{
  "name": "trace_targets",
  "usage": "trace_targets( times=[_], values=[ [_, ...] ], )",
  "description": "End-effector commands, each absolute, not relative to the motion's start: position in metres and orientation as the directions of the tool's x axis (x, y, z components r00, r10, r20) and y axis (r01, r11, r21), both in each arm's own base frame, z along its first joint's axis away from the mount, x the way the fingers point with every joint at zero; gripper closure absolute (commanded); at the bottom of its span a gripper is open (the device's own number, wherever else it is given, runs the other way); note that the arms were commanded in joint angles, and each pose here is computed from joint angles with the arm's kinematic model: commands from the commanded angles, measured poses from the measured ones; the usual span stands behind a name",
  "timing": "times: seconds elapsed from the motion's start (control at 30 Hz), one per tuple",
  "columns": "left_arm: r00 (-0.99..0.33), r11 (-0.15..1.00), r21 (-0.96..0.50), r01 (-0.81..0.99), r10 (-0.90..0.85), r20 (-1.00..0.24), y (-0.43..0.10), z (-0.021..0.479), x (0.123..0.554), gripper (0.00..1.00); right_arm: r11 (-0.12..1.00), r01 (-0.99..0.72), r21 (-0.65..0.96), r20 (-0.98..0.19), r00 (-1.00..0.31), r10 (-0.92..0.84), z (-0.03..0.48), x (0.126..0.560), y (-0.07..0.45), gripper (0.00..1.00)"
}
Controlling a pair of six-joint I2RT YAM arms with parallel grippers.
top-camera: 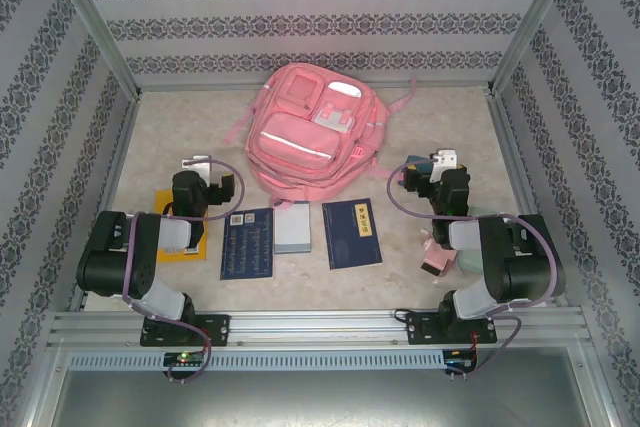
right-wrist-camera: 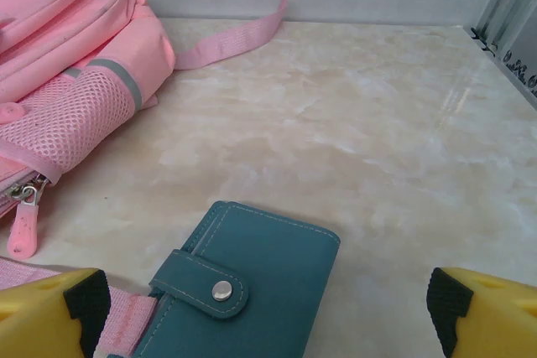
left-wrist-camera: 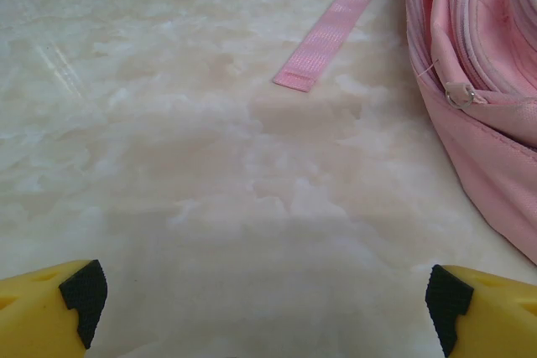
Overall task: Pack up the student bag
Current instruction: Rotate the student bag at the top-center of the table.
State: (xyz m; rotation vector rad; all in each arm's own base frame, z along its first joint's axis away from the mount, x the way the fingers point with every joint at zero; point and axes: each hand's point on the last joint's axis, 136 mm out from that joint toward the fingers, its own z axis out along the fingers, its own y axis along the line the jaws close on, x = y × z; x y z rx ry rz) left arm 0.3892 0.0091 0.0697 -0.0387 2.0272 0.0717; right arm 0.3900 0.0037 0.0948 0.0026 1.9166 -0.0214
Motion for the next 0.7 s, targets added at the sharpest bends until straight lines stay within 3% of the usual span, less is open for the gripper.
trace_targets(
  times=[0.0, 0.67],
  values=[
    [-0.392, 0.997, 0.022, -0.08, -0.011, -0.92, 0.0141, 0.0829, 0.3986, 0.0, 1.0, 0.006, 0.01, -0.954, -0.299, 0.011, 0.1065, 0.3978, 0.0049, 0.02],
    [-0.392, 0.997, 0.02, -0.077, -0.012, -0.92, 0.0136, 0.0837, 0.3991, 0.01, 1.0, 0.004, 0.031, -0.953, -0.302, 0.03, 0.1062, 0.3984, 0.0022, 0.02]
  ],
)
